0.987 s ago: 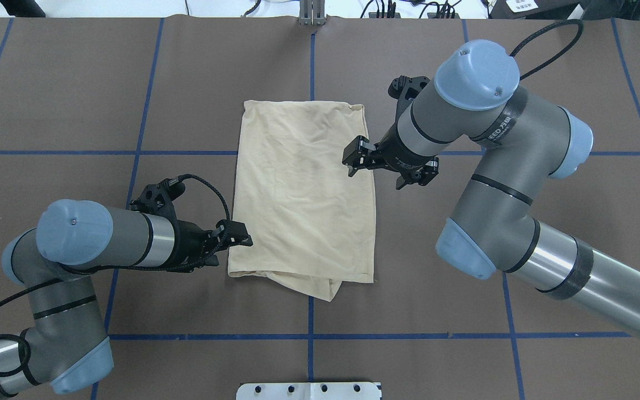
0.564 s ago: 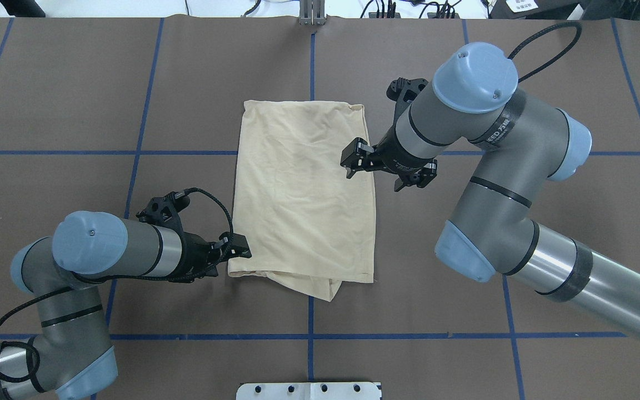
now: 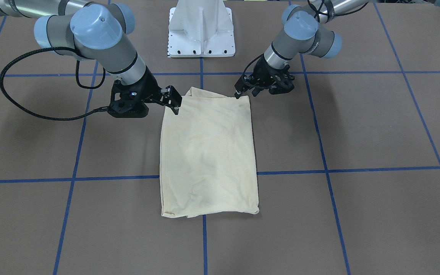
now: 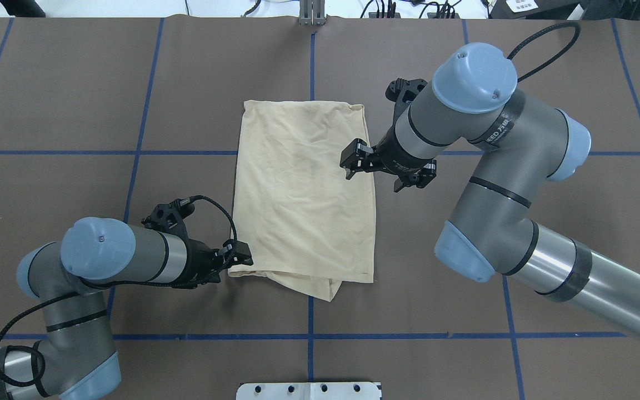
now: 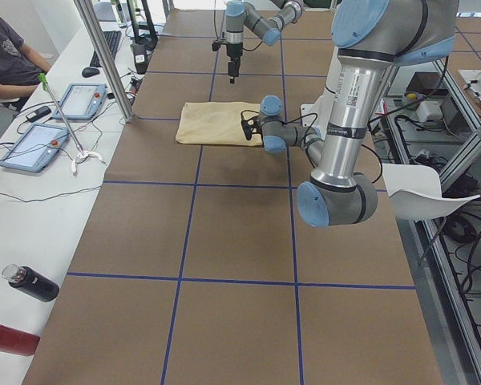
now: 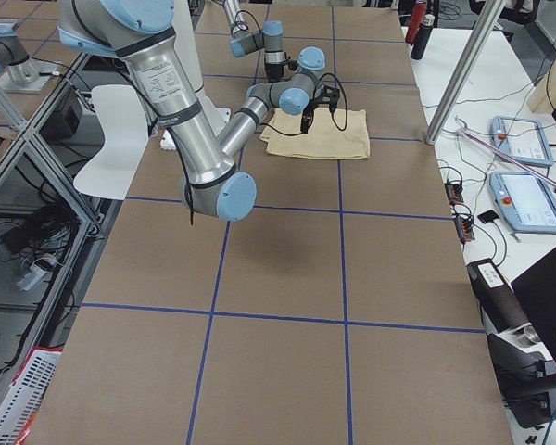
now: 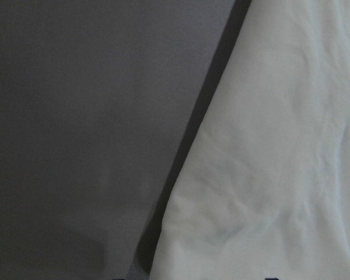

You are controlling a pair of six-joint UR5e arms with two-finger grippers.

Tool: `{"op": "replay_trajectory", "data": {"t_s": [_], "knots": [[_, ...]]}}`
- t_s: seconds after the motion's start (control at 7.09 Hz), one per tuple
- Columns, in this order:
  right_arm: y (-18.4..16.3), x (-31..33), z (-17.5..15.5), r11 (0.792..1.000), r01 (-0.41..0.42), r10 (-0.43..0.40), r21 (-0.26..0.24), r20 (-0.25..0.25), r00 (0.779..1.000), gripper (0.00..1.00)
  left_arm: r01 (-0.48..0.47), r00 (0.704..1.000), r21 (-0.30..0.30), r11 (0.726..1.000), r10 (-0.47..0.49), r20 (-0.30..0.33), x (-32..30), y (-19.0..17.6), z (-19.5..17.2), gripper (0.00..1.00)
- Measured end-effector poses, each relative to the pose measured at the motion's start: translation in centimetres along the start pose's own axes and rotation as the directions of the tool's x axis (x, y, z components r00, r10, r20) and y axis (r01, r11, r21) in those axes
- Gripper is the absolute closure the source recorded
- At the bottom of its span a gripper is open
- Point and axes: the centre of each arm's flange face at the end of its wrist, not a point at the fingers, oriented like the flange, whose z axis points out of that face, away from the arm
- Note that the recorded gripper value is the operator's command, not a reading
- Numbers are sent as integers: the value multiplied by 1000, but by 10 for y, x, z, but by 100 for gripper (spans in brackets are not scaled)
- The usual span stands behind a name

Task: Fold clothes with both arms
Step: 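Lower the left gripper to the shirt's near corner while the right gripper hovers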

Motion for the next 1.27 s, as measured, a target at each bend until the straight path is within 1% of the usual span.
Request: {"op": "replay_trajectory", "data": {"t_s": [0.42,1.27], "knots": [[0,-1,0,1000,1,-1,-1,0,1000,0,-2,999,7,1000,2,39,10,1,7,16],[0,-1,0,1000,2,-2,-3,2,1000,0,1,998,12,1000,-1,56,8,-2,12,17]]}}
